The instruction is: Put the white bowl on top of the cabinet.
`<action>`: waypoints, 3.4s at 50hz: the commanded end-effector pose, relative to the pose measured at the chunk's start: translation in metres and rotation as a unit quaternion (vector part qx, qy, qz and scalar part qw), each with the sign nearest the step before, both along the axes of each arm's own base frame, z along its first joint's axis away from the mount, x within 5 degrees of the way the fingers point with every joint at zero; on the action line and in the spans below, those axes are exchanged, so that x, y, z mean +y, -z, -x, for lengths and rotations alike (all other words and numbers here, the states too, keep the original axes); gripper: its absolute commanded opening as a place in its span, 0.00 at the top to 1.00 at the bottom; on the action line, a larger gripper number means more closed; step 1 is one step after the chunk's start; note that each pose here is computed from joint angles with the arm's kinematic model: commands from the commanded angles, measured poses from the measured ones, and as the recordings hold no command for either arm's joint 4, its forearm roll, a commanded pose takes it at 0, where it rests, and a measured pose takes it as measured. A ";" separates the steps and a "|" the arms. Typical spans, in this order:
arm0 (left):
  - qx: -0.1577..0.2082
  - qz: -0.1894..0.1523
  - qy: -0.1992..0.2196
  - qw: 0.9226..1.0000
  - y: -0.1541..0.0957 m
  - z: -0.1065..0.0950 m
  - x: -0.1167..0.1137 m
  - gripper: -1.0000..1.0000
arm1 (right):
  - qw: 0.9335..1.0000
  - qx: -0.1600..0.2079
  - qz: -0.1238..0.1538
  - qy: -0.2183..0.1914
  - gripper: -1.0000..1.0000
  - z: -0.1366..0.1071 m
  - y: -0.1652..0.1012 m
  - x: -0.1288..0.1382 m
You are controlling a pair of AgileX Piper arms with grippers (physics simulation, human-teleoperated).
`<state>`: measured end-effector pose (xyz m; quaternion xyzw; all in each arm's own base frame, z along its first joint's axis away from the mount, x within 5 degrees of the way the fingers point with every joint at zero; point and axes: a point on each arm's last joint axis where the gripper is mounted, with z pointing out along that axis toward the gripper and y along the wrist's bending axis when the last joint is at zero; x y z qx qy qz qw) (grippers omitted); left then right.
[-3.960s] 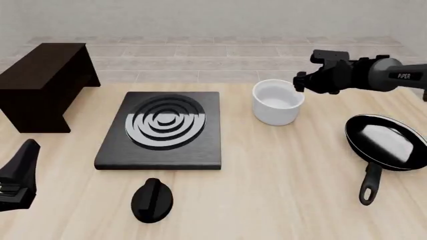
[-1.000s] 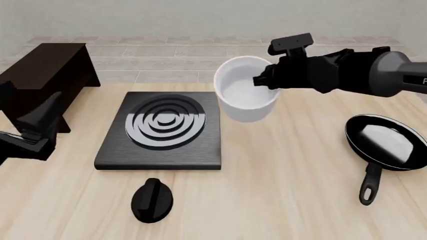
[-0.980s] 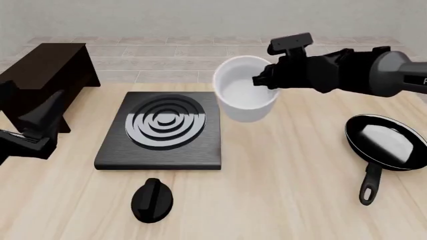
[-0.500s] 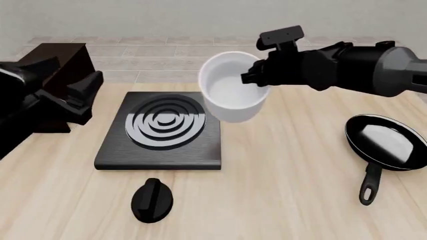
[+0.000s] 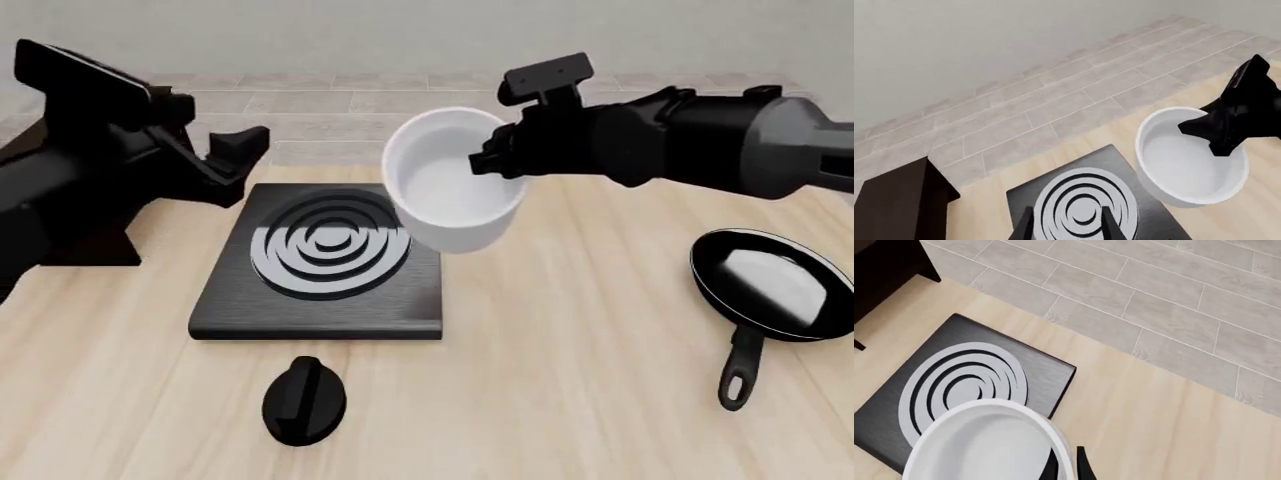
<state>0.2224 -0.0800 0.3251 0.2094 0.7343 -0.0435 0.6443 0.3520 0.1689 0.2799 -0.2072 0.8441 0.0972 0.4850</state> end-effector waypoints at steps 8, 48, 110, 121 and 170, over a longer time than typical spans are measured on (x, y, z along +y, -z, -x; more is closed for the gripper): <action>0.055 0.020 0.032 0.998 -0.020 -0.010 -0.026 0.00 | 1.000 0.001 -0.026 -0.003 1.00 0.003 -0.004 0.009; 0.160 0.069 0.074 0.982 -0.014 -0.024 -0.079 0.00 | 0.999 -0.002 -0.032 -0.033 1.00 0.023 -0.011 0.027; 0.180 0.072 0.048 0.980 0.019 -0.050 -0.081 0.00 | 0.997 -0.005 -0.055 -0.060 1.00 0.056 -0.021 0.037; 0.187 0.069 0.049 0.979 0.027 -0.053 -0.085 0.00 | 0.996 -0.006 -0.059 -0.065 1.00 0.062 -0.023 0.039; 0.177 0.084 0.021 0.980 0.018 -0.055 -0.065 1.00 | 0.996 -0.013 -0.052 -0.070 0.00 0.065 -0.032 0.036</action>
